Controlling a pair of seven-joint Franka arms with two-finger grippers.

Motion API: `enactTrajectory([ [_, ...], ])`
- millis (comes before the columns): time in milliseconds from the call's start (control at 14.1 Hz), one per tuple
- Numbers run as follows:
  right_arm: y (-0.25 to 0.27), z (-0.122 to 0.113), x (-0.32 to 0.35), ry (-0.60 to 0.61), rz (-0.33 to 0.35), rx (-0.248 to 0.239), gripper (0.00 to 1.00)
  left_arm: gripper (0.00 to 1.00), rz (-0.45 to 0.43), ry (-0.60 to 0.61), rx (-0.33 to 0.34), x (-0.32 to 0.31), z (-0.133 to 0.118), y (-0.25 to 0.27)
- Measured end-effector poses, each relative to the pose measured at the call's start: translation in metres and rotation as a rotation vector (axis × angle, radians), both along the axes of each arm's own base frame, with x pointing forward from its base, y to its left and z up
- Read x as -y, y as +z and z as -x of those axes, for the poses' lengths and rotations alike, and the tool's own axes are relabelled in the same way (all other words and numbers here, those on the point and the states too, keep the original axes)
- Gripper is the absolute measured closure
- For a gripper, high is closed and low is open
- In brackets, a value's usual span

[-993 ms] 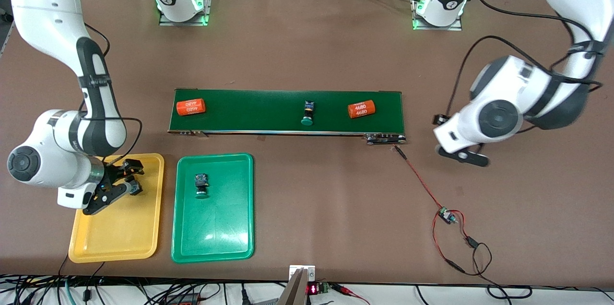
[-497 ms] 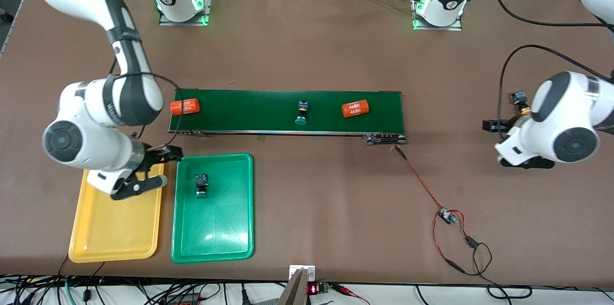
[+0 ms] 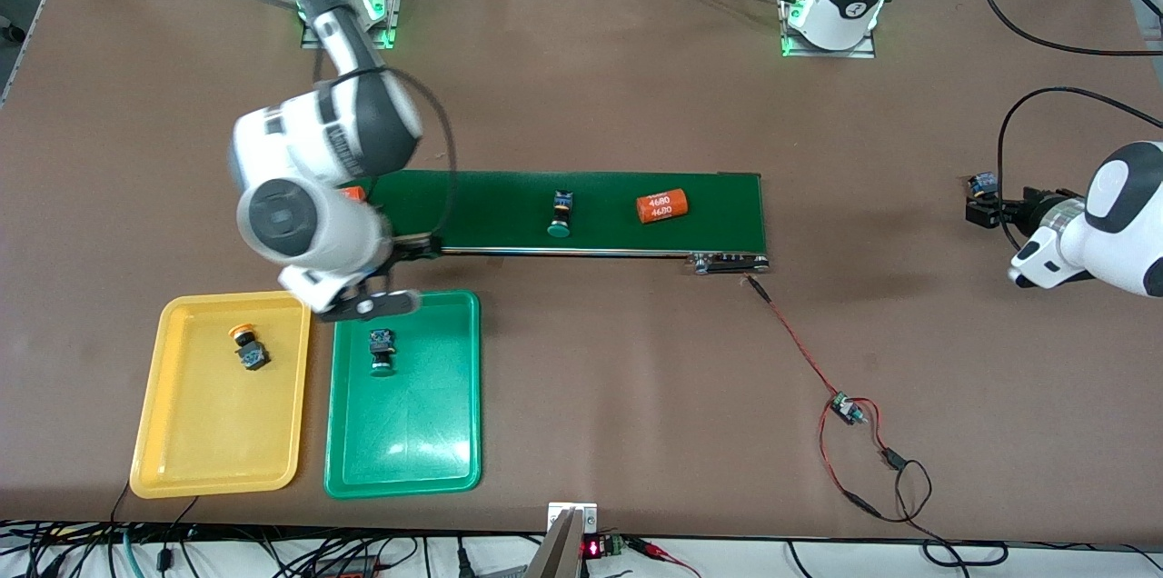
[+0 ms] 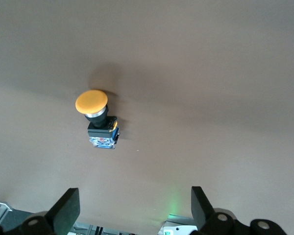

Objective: Sort buttons by color to trays
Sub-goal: 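Release the yellow button in the yellow tray while the left gripper returns, then grasp the green button with the right gripper while the left grasps yellow button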

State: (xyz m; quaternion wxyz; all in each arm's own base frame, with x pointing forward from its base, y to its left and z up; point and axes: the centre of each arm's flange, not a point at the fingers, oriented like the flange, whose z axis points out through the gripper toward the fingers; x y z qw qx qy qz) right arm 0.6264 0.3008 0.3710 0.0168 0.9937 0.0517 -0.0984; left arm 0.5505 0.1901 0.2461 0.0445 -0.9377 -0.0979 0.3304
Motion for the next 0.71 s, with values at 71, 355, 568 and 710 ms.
enactTrajectory([
  [71, -0.003, 0.014, -0.024, -0.013, 0.013, -0.003, 0.00, 0.00, 0.010, 0.008, -0.001, -0.006, 0.006, -0.007],
  [355, -0.025, 0.065, -0.107, -0.060, 0.048, 0.015, 0.00, 0.00, 0.060, 0.015, 0.058, -0.040, 0.037, -0.048],
  [568, -0.045, 0.081, -0.133, -0.121, 0.025, 0.002, 0.00, 0.00, 0.073, -0.001, 0.141, -0.068, 0.069, -0.079],
  [710, -0.054, 0.088, -0.141, -0.127, 0.020, -0.009, 0.00, 0.04, 0.095, 0.001, 0.168, -0.077, 0.083, -0.088],
])
